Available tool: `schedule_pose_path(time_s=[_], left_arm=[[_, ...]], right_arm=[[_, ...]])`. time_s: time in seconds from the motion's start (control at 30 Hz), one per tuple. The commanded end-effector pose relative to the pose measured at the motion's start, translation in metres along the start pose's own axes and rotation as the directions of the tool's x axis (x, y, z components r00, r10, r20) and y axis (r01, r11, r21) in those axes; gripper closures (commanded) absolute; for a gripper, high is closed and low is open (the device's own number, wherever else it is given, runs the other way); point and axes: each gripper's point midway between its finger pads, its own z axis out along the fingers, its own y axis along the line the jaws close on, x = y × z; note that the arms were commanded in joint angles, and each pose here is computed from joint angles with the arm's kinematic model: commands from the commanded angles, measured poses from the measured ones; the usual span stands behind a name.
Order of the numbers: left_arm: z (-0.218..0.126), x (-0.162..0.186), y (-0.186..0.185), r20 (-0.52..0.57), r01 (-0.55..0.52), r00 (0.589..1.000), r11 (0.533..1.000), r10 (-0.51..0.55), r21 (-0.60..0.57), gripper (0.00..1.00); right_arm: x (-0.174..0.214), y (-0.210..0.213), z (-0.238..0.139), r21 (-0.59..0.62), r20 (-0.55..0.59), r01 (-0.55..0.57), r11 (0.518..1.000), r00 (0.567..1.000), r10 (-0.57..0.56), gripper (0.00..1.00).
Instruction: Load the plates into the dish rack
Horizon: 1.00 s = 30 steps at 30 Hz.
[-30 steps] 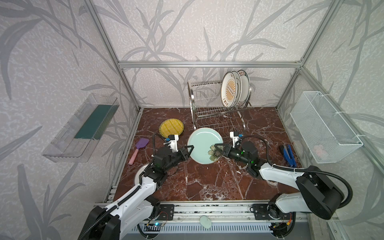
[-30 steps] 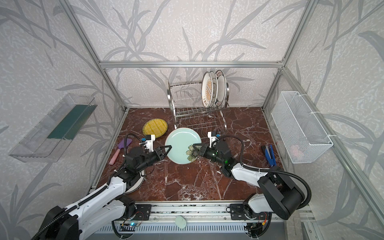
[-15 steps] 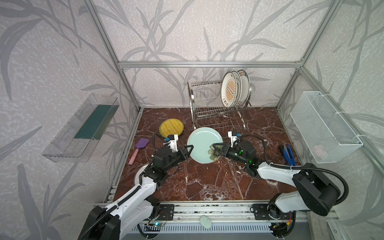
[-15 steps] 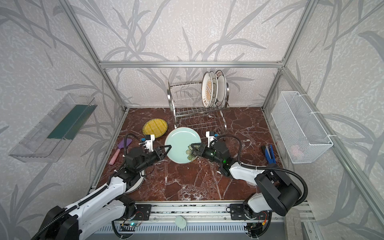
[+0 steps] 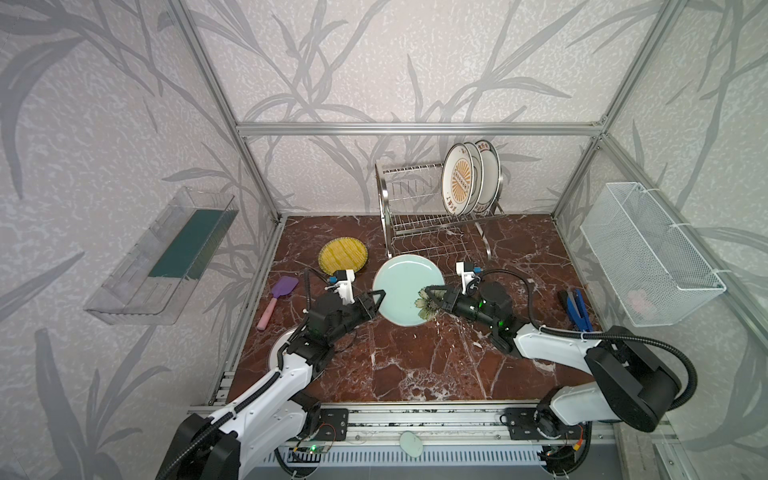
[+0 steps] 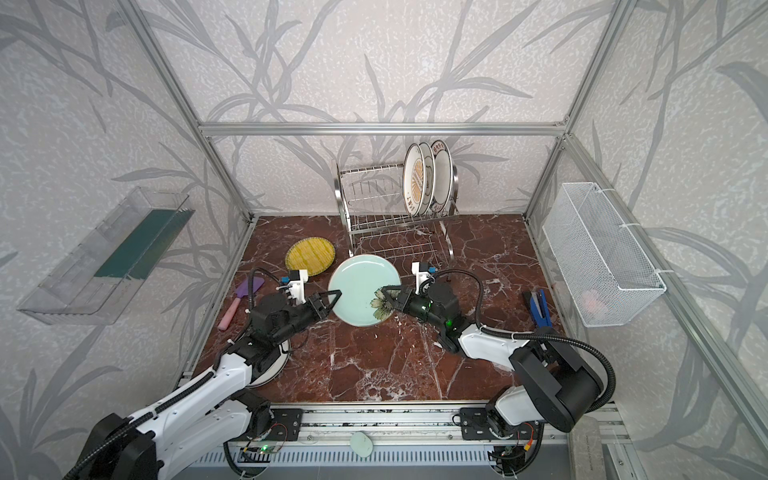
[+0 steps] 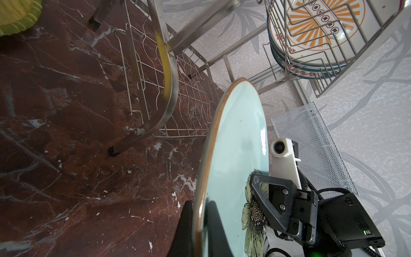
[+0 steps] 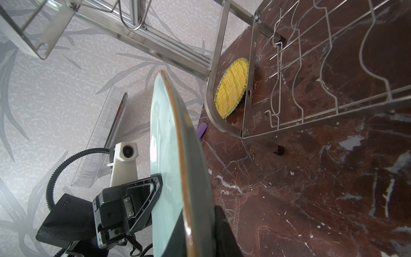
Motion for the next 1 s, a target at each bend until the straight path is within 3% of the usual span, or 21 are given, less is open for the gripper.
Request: schedule_pose_path(time_s=[0.0, 0.03, 0.37, 0.5, 0.97], left_arm=[[-0.001, 0.004, -0.023, -0.048, -0.100, 0.994, 0.994, 0.102, 0.049, 1.00], [-0.002, 0.004, -0.023, -0.048, -0.104, 0.993, 0.994, 0.106, 0.042, 1.00], [-0.007, 0.002, -0.031, -0.053, -0.143, 0.988, 0.988, 0.146, 0.061, 0.63], [-0.012, 0.001, -0.030, -0.073, -0.182, 0.981, 0.983, 0.182, 0.014, 0.52], [-0.034, -0.011, -0.035, -0.116, -0.338, 0.938, 0.936, 0.327, -0.096, 0.46]], right_arm=[[-0.007, 0.069, 0.001, -0.203, 0.016, 0.098, 0.974, 0.995, -0.096, 1.00], [-0.007, 0.069, 0.000, -0.200, 0.019, 0.100, 0.975, 0.995, -0.098, 1.00], [-0.010, 0.070, -0.008, -0.157, 0.036, 0.139, 0.978, 0.990, -0.135, 1.00], [-0.014, 0.074, -0.013, -0.131, 0.047, 0.174, 0.976, 0.984, -0.169, 1.00], [-0.034, 0.099, -0.040, -0.041, 0.075, 0.307, 0.951, 0.950, -0.303, 1.00]])
